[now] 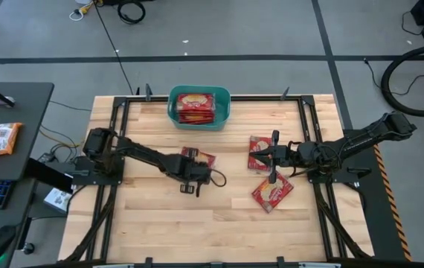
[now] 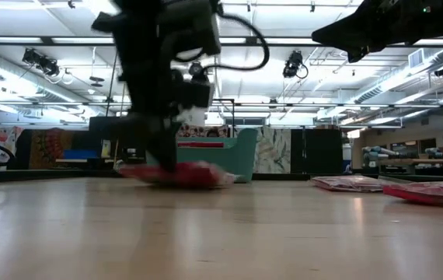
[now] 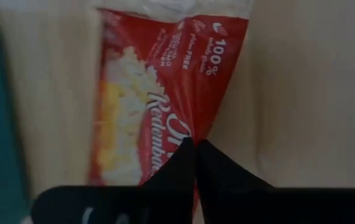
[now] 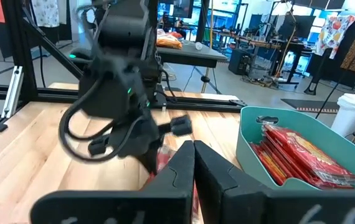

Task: Sort popcorn bags into baskets
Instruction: Put the popcorn bag into the green bin

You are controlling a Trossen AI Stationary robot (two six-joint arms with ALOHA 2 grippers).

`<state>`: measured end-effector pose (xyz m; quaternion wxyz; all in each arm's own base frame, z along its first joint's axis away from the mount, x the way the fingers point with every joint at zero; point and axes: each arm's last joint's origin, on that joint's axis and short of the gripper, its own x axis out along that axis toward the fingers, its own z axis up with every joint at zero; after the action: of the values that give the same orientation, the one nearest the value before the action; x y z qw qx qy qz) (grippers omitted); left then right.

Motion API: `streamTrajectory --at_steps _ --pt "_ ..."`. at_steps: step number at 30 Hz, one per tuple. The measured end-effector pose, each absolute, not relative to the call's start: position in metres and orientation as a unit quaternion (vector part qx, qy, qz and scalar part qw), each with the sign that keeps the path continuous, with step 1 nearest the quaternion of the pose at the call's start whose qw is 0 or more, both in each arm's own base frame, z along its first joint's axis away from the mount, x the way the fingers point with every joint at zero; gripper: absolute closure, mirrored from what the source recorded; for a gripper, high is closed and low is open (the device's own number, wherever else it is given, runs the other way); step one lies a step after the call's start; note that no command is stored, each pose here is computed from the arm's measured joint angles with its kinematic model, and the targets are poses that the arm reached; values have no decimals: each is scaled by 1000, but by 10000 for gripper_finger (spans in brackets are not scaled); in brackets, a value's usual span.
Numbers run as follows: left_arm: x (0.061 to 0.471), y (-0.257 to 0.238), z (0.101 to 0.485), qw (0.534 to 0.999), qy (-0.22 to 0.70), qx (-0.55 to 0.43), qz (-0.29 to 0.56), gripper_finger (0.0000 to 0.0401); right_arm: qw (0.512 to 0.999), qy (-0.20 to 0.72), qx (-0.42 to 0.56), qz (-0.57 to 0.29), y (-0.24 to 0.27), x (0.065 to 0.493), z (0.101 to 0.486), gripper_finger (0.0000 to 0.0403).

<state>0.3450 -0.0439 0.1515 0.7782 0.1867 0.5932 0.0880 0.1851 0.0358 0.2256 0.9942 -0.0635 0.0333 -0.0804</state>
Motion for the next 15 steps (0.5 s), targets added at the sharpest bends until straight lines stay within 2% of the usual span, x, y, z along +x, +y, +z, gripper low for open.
streamTrajectory --at_steps 8,15 --pt "358 -14 219 789 568 197 124 398 994 36 -64 -80 36 185 225 389" --pt "357 27 286 783 534 248 203 399 994 35 -65 -80 36 185 225 389"
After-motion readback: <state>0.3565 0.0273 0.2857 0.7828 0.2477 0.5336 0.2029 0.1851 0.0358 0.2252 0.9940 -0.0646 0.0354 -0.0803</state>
